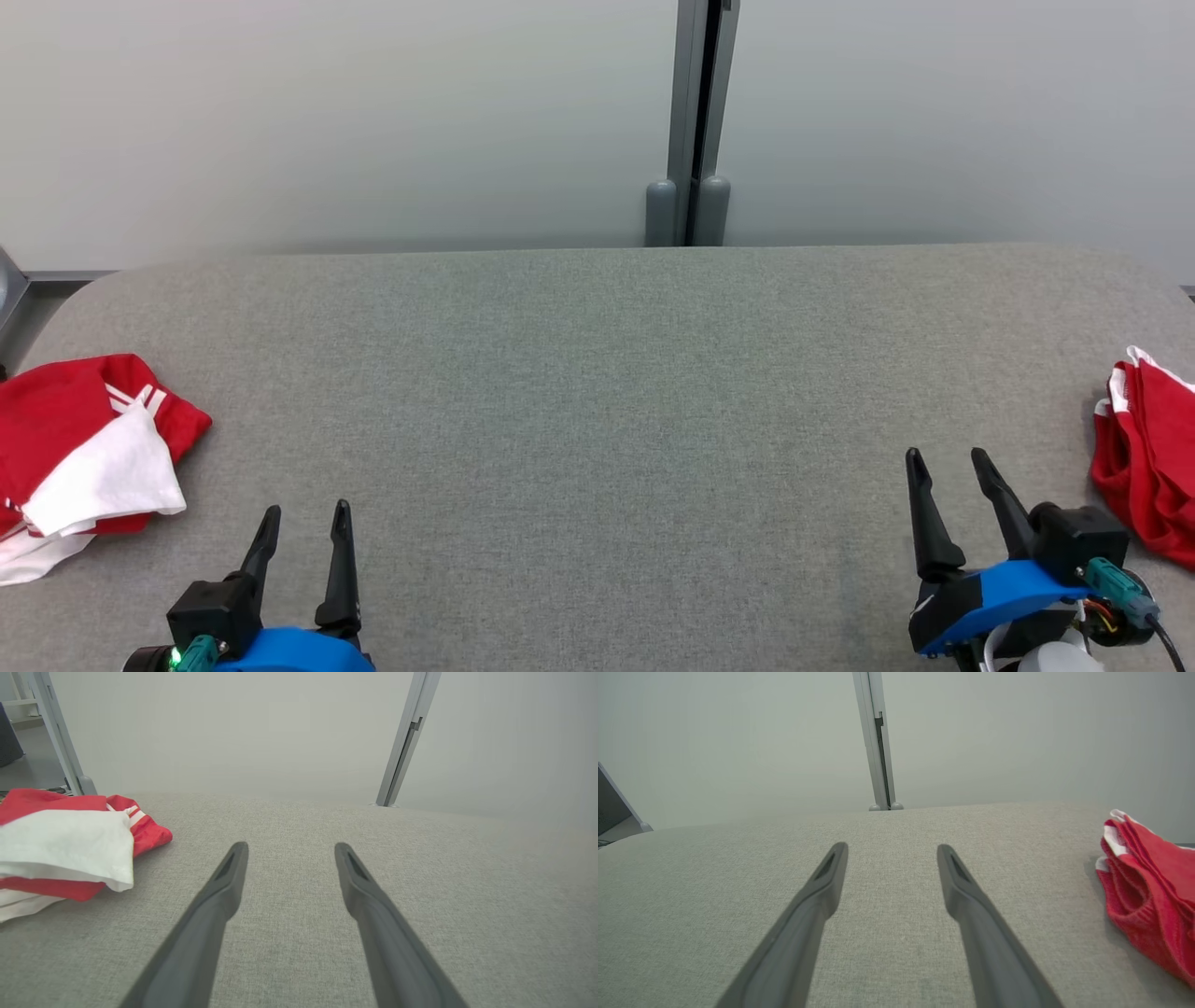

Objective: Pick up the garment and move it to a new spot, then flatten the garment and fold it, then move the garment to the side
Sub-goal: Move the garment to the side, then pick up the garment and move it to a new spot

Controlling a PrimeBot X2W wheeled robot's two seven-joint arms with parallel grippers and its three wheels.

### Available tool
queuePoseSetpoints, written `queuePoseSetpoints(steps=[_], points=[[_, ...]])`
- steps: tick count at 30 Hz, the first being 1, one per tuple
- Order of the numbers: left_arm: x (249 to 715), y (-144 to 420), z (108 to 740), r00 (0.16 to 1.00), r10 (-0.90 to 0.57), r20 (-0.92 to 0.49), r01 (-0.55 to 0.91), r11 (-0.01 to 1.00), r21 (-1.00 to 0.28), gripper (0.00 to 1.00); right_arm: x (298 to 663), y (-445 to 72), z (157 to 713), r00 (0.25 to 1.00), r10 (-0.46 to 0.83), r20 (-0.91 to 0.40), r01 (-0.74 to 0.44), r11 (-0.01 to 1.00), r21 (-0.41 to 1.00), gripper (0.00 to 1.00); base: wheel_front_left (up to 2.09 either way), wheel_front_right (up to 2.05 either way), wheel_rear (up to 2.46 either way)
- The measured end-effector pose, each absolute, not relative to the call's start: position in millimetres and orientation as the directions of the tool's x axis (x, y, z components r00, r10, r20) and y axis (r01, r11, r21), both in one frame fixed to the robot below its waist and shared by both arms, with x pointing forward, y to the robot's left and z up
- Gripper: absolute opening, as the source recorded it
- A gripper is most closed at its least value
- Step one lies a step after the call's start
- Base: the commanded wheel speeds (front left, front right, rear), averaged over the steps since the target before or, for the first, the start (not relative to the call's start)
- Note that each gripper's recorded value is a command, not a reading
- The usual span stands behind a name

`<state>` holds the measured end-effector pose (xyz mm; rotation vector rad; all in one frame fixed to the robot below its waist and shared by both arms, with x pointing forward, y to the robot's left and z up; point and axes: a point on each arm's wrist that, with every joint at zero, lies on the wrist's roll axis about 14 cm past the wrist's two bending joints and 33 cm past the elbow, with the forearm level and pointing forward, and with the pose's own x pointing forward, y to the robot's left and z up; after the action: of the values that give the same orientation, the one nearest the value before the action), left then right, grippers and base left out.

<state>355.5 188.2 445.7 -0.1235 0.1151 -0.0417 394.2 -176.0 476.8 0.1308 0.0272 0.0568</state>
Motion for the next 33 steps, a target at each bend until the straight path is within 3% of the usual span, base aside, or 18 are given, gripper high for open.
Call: queuePoseSetpoints(steps=[19,33], points=[[344.2,192.8,447.8,0.995,-0.017,-0.103,0.004,0.992,-0.128,1.00,391.2,-163.6,480.2,0.996,0.091,-0.011,-0.088,0.984,0.155,1.00,0.00,0.00,0.00],[283.7,271.2,446.7,0.967,0.232,-0.103,-0.243,0.963,-0.113,1.00,410.4,-56.7,479.6,0.926,0.376,-0.020,-0.368,0.915,0.163,1.00,0.00,0.00,0.00]])
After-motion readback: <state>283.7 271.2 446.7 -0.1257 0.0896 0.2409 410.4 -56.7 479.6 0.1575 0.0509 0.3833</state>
